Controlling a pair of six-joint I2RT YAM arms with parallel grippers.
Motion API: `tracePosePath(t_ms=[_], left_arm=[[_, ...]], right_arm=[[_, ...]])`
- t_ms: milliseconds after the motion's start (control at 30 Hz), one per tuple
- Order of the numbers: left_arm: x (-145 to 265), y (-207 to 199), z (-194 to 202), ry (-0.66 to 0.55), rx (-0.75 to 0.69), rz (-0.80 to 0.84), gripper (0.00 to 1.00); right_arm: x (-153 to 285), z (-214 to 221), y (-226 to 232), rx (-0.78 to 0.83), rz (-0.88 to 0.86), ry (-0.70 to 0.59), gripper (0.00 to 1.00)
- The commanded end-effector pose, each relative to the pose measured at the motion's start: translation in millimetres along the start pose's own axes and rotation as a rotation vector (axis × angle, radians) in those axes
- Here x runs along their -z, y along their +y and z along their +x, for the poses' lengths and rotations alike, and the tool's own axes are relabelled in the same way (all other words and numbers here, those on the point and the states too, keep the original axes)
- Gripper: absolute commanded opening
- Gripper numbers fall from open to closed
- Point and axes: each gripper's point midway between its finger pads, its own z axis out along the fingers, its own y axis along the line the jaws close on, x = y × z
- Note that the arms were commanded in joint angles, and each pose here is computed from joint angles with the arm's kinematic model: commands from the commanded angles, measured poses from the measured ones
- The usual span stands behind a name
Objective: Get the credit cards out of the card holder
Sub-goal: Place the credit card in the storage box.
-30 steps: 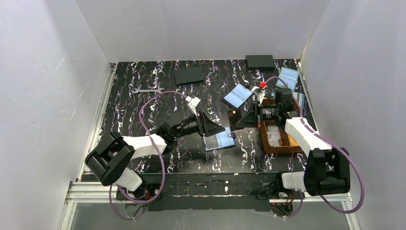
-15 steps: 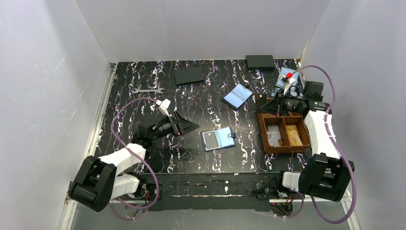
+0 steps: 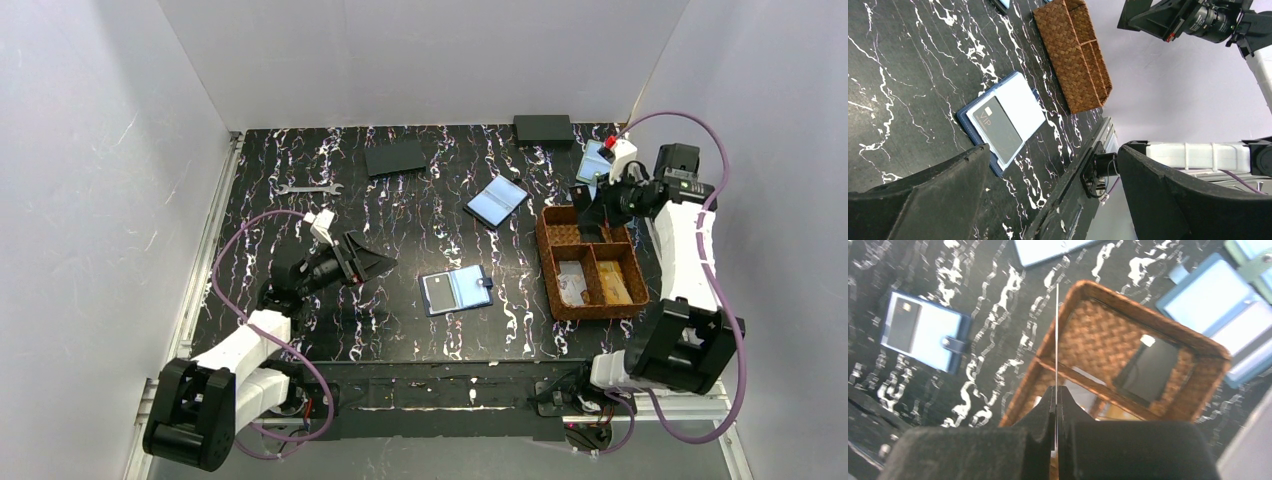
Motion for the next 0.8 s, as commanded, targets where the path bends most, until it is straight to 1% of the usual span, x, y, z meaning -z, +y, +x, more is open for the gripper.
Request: tracePosePath(t_ms=[0,133,367,533,767], left_arm=[[6.0,-10.9,-0.3,0.014,0.001,0.034,0.98],[11.0,-23.3,-7.4,-0.008,-0.013,0.058,0.98],[17.5,-30.5,-11.9,-0.029,-0.010,0.064,0.98],[19.5,-29.5,-13.3,-0.037,0.001,0.060,0.98],[20.1,-28.6,-14.6,-0.037,0.010,0.058,0.98]], right_arm=[[13.5,-1.1,-26.8,0.139,0.084,0.099,0.02],[11.5,0.8,-46.0,0.210,0.103,0.167,0.03],[2.3,8.2,-62.2,0.324,0.020,0.272,0.07],[-2.0,15.4,-69.8,0.402,-0.035,0.330,0.06],[-12.8,20.7,-80.9,0.430,-0.087,0.373,0.06]])
